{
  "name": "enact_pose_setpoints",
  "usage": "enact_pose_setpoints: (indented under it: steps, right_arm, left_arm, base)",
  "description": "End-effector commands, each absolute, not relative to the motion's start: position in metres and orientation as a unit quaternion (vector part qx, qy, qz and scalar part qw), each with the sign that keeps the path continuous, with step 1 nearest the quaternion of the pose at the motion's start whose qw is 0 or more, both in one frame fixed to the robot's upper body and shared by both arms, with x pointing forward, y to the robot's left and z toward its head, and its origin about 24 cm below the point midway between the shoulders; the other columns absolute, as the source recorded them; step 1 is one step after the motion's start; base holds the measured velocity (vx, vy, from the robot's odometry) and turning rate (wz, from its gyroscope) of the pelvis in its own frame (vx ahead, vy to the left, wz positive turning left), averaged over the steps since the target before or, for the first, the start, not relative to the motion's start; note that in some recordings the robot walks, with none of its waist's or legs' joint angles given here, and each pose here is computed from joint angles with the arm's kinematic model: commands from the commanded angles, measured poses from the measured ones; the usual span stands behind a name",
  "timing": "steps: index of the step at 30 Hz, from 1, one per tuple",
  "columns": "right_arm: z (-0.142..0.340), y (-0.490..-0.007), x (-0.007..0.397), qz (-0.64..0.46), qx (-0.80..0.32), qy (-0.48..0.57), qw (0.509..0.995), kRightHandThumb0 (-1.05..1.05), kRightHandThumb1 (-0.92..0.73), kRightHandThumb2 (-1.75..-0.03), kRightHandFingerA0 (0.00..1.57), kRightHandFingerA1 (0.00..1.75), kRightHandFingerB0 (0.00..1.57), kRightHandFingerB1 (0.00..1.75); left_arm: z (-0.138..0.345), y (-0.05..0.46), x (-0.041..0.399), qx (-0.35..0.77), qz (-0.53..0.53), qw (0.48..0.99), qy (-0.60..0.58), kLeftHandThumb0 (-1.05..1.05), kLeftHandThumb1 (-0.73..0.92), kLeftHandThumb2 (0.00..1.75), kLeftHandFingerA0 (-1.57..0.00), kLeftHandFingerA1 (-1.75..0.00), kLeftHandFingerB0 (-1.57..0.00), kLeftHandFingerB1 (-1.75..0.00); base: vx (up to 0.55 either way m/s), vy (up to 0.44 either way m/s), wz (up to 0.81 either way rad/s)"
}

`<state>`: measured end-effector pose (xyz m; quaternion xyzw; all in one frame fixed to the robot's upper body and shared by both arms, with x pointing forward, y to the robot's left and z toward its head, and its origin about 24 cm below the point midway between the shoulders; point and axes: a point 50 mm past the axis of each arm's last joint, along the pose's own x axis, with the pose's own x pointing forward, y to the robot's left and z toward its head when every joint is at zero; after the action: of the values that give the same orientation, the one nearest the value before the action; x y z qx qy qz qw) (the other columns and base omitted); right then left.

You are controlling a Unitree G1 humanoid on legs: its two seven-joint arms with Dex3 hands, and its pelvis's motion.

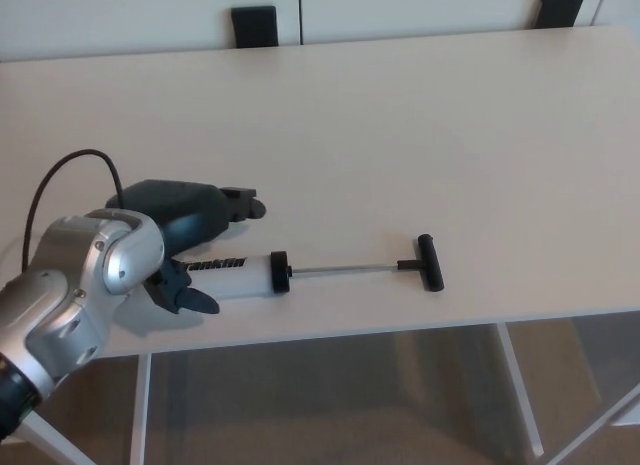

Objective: The robot walks towards a desk on which an air pump is kept in the middle. It lifts it up and holds it with its left hand and uses its right hand to compress it by pushing its handle inwards.

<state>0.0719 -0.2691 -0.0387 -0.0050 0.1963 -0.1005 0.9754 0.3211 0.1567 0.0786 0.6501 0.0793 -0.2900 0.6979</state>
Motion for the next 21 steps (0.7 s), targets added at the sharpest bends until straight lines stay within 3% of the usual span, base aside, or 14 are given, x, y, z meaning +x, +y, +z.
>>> enact_pose_setpoints:
  steps: [1,21]
  right_arm:
    - [-0.0378,-0.2726,0.0714,-0.094,-0.021,0.192,0.977,-0.26,-0.60,-0.58,0.81,0.57,0.69,0.50]
    - [-0.0367,-0.2757,0.0769,-0.099,-0.019,0.181,0.978,-0.26,-0.60,-0.58,0.83,0.57,0.71,0.49]
  left_arm:
    - [0.0811,0.1665,0.3230,0.686,-0.266,0.674,0.062,-0.47,0.40,0.64,-0.21,-0.38,-0.15,-0.34]
    - [0.0807,0.1643,0.3246,0.689,-0.267,0.671,0.057,-0.49,0.41,0.65,-0.22,-0.39,-0.15,-0.35]
  base:
    - [0.00,0.000,0.00]
    - [0.00,0.000,0.00]
